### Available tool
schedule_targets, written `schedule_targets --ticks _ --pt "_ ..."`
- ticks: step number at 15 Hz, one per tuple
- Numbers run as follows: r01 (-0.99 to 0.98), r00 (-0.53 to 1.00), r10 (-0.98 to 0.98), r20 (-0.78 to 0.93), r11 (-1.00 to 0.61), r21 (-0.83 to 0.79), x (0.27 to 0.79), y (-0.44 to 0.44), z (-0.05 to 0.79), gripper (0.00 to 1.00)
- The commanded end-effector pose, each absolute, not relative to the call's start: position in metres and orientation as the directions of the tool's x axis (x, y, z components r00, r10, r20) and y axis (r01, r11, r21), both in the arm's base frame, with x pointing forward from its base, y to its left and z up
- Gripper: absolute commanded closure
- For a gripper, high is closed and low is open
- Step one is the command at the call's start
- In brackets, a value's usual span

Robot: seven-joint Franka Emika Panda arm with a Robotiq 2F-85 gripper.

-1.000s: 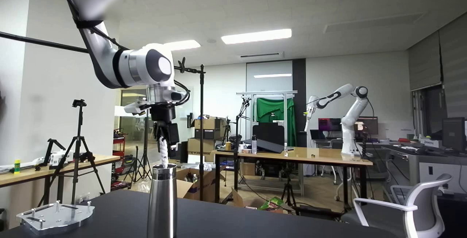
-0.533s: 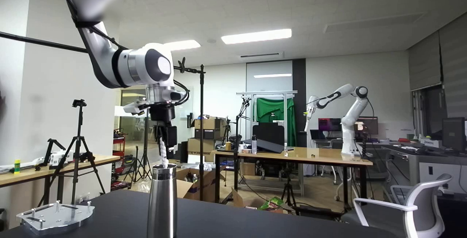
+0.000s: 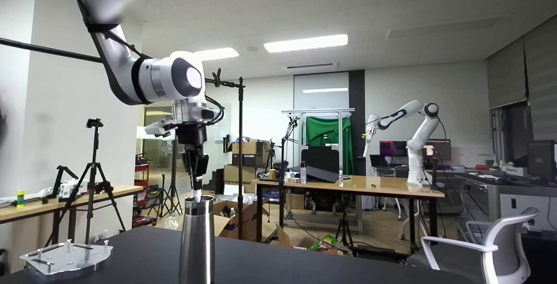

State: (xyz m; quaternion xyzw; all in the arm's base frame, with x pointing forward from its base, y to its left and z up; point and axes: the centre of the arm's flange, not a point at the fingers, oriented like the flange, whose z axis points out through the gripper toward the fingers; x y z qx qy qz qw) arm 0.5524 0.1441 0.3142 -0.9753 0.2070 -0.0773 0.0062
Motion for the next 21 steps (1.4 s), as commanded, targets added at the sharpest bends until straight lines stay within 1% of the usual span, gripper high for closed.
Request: schedule_targets --ticks 1,7,15,21 --pt "-0.356 0.928 -0.349 0.132 -0.934 0.032 0.550 0.146 0.329 0.96" --pt "-0.240 0.970 -0.241 0.008 -0.962 0.130 0.560 0.150 0.355 0.96" --pt "-0.187 0.982 -0.191 -0.004 -0.967 0.172 0.571 0.144 0.384 0.96" --pt "-0.119 0.993 -0.114 0.035 -0.960 0.255 0.577 0.141 0.434 0.96"
